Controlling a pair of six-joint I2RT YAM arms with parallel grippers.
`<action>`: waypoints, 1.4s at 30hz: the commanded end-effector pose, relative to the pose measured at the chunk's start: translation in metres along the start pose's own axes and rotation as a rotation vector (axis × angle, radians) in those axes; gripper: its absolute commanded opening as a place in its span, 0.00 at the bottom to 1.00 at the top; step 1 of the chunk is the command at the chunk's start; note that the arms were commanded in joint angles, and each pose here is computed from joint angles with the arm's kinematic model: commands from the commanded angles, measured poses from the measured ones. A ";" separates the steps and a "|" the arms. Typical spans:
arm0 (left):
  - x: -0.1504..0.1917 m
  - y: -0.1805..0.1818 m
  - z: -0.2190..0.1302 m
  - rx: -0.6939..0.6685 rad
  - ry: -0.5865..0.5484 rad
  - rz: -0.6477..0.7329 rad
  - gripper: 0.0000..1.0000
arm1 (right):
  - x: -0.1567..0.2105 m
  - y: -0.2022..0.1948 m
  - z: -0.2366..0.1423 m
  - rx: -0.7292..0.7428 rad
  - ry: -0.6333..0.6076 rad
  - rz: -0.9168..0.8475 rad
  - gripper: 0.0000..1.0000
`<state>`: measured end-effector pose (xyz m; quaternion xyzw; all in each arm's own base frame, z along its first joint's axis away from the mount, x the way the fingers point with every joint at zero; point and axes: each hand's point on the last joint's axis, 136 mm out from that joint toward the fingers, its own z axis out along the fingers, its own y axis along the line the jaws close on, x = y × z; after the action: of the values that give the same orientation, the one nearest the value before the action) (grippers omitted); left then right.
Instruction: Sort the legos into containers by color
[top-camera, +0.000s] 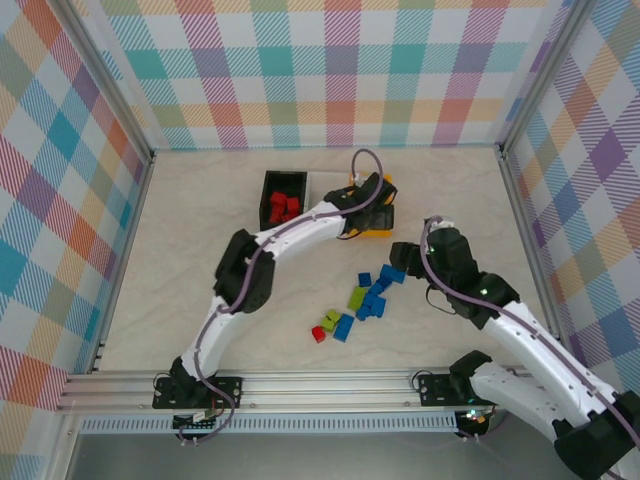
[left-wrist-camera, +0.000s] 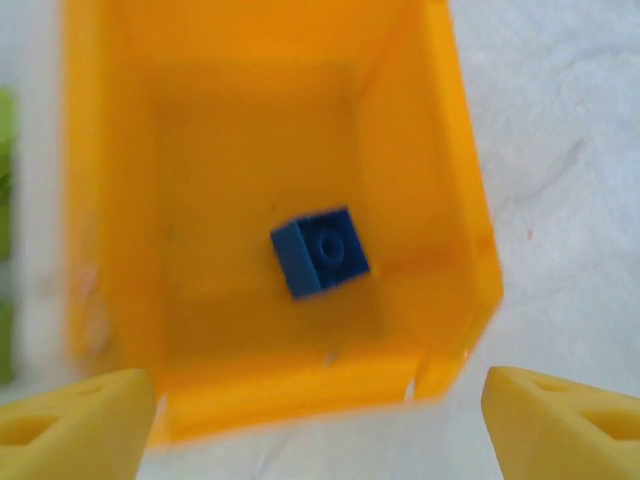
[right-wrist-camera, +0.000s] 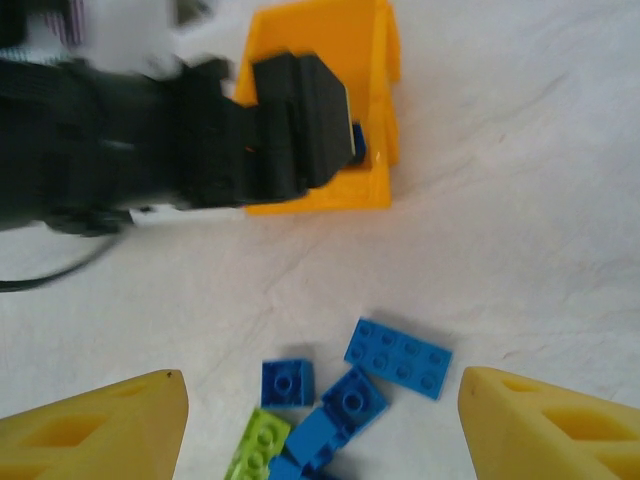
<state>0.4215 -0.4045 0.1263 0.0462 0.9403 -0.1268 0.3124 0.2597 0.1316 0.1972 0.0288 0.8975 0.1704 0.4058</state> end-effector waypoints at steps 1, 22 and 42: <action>-0.026 -0.010 -0.079 0.147 -0.122 -0.075 0.99 | 0.034 0.009 0.010 -0.047 0.192 0.022 0.72; 0.143 0.134 -0.140 0.019 0.044 -0.140 1.00 | 0.179 0.021 0.051 0.077 0.664 -0.012 0.75; 0.144 0.135 -0.138 0.017 0.040 -0.099 1.00 | 0.168 0.010 0.080 0.218 0.581 -0.022 0.66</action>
<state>0.2518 -0.2363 0.1164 -0.0068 0.9485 -0.1506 0.2785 0.2104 0.2143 0.0393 0.0018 0.9850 0.1137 0.1298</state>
